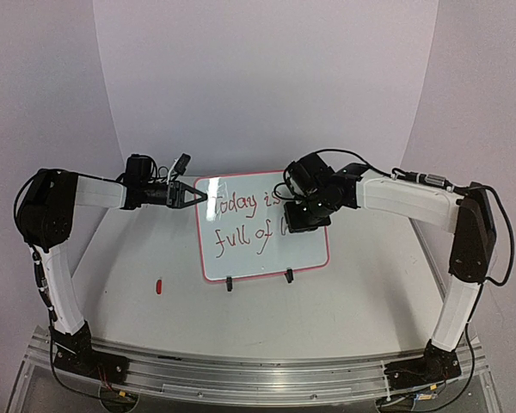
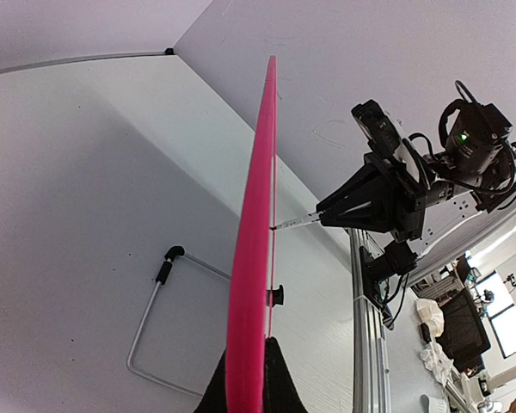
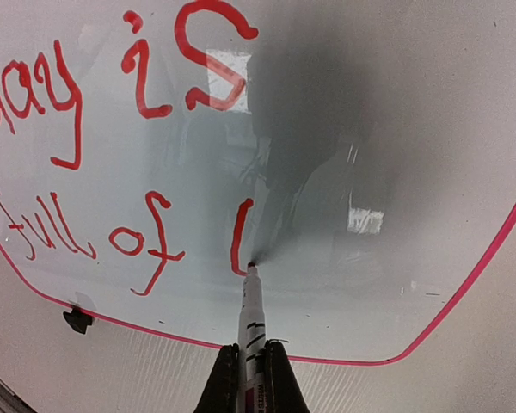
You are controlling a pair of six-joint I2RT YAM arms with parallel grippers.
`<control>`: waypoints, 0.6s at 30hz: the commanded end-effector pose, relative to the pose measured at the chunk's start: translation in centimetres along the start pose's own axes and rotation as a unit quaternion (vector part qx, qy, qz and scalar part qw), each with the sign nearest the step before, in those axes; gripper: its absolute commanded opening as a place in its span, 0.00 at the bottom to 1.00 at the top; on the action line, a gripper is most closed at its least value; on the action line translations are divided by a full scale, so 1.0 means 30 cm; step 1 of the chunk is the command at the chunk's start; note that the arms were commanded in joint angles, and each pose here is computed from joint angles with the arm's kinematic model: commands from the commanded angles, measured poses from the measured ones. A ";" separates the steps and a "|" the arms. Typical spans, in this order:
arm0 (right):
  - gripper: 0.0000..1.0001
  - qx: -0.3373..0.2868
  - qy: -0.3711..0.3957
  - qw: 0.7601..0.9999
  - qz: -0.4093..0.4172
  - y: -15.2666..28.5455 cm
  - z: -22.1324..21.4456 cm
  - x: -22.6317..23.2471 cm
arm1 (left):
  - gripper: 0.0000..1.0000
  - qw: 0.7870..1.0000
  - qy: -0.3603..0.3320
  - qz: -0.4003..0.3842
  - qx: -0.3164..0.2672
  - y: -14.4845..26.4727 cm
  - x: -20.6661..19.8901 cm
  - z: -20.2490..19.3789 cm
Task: Write a sentence on the whiteboard
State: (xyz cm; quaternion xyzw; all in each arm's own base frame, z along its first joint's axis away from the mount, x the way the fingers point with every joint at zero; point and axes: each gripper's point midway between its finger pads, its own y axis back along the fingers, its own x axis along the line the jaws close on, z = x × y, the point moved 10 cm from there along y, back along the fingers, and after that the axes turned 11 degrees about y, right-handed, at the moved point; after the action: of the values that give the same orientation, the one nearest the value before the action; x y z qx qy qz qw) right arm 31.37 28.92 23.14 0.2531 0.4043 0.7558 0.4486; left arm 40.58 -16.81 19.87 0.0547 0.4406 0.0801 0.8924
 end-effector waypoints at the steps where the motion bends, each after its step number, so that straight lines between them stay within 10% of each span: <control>1: 0.00 -0.058 -0.005 0.998 0.007 0.096 0.071 -0.007 | 0.00 0.997 -0.033 0.063 -0.012 -0.023 0.063 -0.028; 18: 0.00 -0.072 -0.002 0.997 0.012 0.147 0.070 -0.014 | 0.00 0.998 -0.030 0.062 -0.010 -0.028 0.070 -0.029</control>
State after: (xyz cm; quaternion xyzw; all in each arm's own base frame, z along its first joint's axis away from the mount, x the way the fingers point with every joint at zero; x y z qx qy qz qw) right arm 30.89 28.47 25.80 0.2408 0.3746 0.7755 0.4476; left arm 40.57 -16.81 19.88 0.0548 0.4404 0.0795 0.8926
